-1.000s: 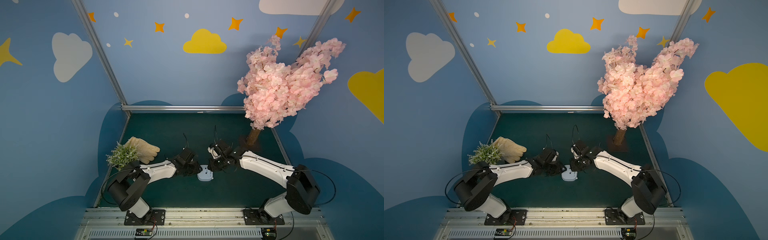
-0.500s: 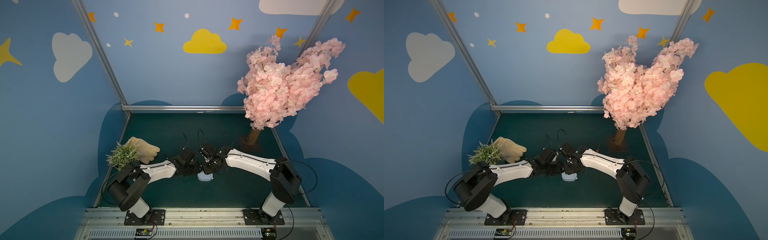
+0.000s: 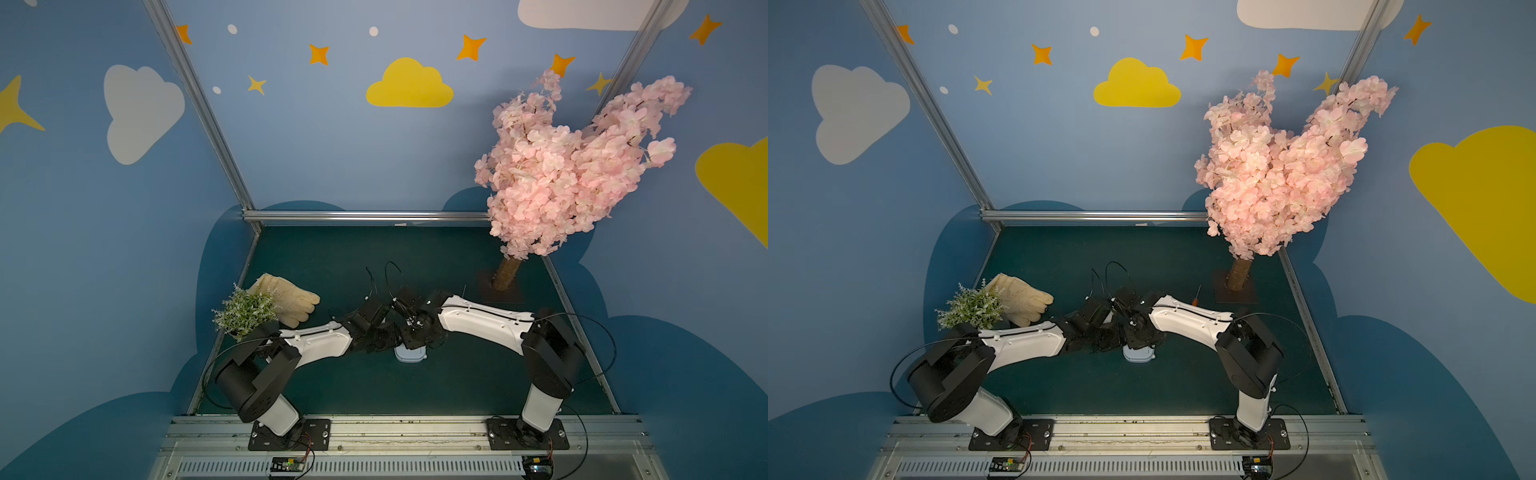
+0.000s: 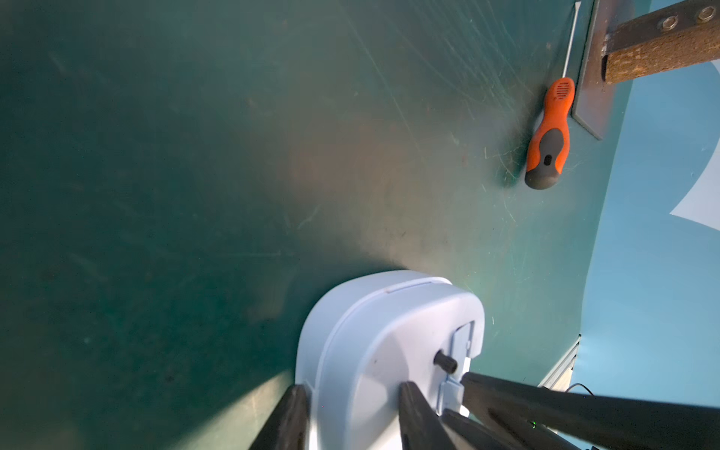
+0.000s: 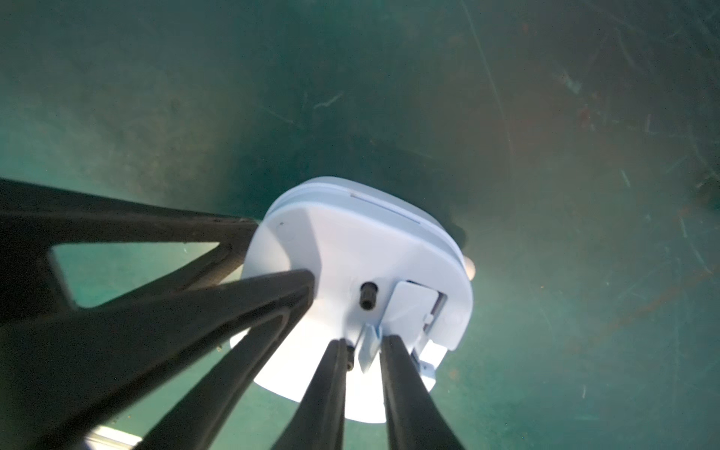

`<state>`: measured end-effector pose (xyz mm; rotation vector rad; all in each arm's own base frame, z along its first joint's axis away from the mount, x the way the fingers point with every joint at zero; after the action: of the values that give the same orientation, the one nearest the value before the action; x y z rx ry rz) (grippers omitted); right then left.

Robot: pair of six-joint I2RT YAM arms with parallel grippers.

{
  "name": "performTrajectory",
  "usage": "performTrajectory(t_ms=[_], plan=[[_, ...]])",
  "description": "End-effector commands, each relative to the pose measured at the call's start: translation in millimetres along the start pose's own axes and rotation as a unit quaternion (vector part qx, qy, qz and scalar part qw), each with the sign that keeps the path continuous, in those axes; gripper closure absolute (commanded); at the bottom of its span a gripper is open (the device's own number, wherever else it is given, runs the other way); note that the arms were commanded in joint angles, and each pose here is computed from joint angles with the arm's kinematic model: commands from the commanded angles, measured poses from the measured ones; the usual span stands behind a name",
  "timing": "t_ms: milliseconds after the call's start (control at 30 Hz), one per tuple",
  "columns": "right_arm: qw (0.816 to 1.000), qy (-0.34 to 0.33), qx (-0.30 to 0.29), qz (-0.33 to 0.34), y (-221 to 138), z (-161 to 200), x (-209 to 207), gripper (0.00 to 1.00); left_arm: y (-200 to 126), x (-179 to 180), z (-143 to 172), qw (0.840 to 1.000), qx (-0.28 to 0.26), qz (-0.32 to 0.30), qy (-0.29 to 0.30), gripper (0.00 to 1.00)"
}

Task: Remove the battery from the alarm
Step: Remove the cover from the alarm.

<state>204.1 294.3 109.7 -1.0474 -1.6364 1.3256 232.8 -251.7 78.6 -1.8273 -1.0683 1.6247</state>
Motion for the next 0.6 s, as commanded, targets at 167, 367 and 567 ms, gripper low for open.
performTrajectory(t_ms=[167, 367, 567], plan=[[1.0, 0.003, 0.015, 0.017, 5.5, 2.1, 1.0, 0.81, 4.7, 24.3, 16.7, 0.999, 0.03, -0.043, -0.01, 0.6], [0.999, 0.016, 0.017, 0.038, 7.9, 4.4, -8.6, 0.86, 3.9, 25.2, 17.5, 0.999, 0.029, -0.043, -0.011, 0.6], [0.999, 0.024, 0.004, 0.047, -1.1, 5.3, -18.7, 0.93, 3.2, 27.1, 17.5, 0.998, 0.028, -0.046, -0.011, 0.6]])
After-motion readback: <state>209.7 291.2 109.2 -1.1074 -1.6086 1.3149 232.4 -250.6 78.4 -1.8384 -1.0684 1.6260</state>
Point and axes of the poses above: each gripper's point midway between its finger pads, its own y axis out along the fingers, its own x axis along the line the jaws close on, z = x × y, the point moved 5 cm from there along -y, back along the fingers, and after that the axes turned 2 degrees about y, right-handed, at the moved point
